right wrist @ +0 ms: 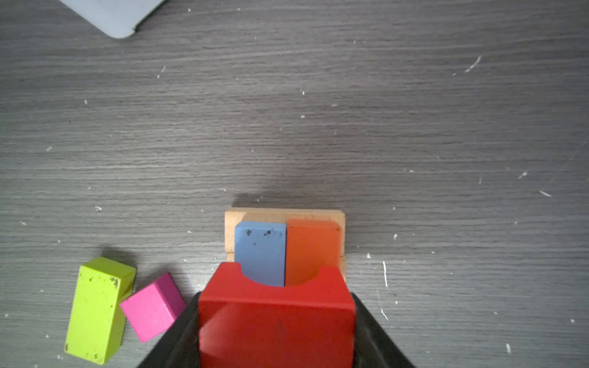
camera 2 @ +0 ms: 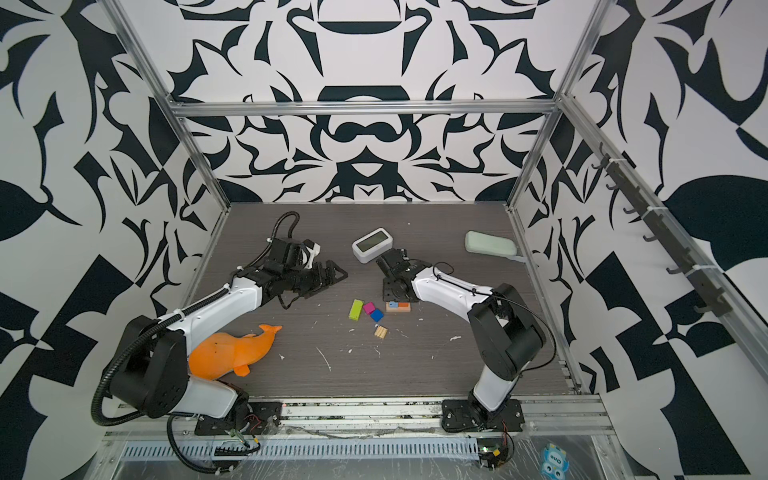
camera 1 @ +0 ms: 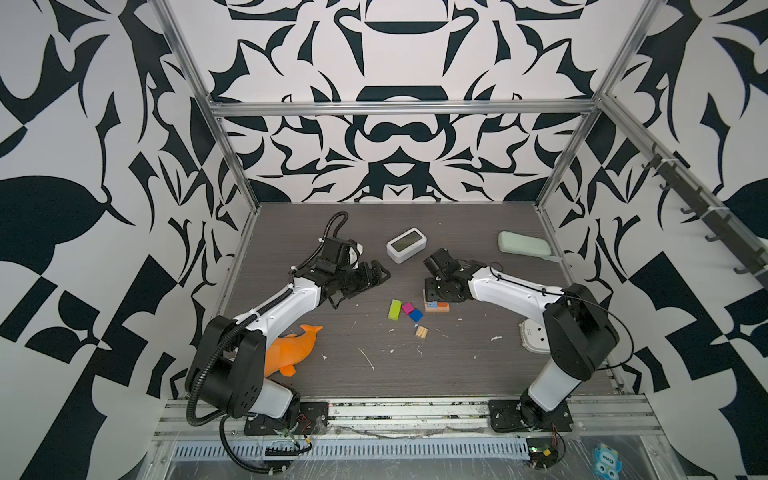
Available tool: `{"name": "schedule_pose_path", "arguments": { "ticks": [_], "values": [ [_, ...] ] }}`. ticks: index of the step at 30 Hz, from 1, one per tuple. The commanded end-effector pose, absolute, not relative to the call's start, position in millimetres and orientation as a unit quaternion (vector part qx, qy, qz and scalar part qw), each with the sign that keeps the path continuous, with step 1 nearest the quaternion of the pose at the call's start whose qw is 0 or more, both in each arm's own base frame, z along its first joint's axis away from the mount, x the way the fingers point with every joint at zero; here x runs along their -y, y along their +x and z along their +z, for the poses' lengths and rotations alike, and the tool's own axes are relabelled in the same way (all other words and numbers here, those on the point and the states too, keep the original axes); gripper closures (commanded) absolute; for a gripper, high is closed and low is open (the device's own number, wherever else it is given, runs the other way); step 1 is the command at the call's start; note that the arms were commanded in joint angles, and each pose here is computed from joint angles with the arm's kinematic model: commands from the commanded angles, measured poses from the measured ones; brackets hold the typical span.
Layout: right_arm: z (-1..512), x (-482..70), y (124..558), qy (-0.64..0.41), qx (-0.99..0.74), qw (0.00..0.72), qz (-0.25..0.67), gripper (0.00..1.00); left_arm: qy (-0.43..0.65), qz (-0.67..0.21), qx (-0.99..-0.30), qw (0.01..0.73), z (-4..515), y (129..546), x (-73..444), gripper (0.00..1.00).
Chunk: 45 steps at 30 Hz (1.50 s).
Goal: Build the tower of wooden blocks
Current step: 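Lower the red arch block onto the light blue and orange blocks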
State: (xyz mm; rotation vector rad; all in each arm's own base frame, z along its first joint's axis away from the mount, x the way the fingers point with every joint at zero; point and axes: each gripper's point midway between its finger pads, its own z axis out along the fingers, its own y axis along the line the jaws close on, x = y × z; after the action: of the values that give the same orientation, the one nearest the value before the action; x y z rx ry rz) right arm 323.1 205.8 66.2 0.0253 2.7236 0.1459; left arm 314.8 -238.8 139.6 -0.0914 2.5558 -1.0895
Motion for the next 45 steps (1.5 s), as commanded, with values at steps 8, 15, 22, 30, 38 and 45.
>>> {"name": "schedule_pose_path", "arguments": {
  "ticks": [8,15,22,30,38,45],
  "values": [
    [64.4,-198.8,327.4,0.010,-0.976,0.213,0.042,0.46,-0.032,-0.389,-0.901,0.190,146.9,317.5,239.6,0.08],
    [61.7,-200.9,328.4,0.008,-0.977,0.210,0.045,0.46,-0.032,-0.390,-0.900,0.191,147.5,317.8,239.8,0.08],
    [58.6,-201.1,328.8,0.007,-0.978,0.206,0.041,0.45,-0.032,-0.390,-0.901,0.190,147.3,317.6,239.9,0.08],
    [58.5,-199.7,328.2,0.007,-0.978,0.205,0.038,0.38,-0.030,-0.391,-0.900,0.191,148.9,317.2,240.0,0.08],
    [60.5,-200.2,328.3,0.007,-0.978,0.205,0.039,0.33,-0.030,-0.392,-0.899,0.194,151.9,317.7,240.0,0.08],
    [63.9,-202.3,328.3,0.004,-0.978,0.204,0.045,0.21,-0.028,-0.390,-0.900,0.194,152.0,315.7,238.9,0.08]
  ]
}}
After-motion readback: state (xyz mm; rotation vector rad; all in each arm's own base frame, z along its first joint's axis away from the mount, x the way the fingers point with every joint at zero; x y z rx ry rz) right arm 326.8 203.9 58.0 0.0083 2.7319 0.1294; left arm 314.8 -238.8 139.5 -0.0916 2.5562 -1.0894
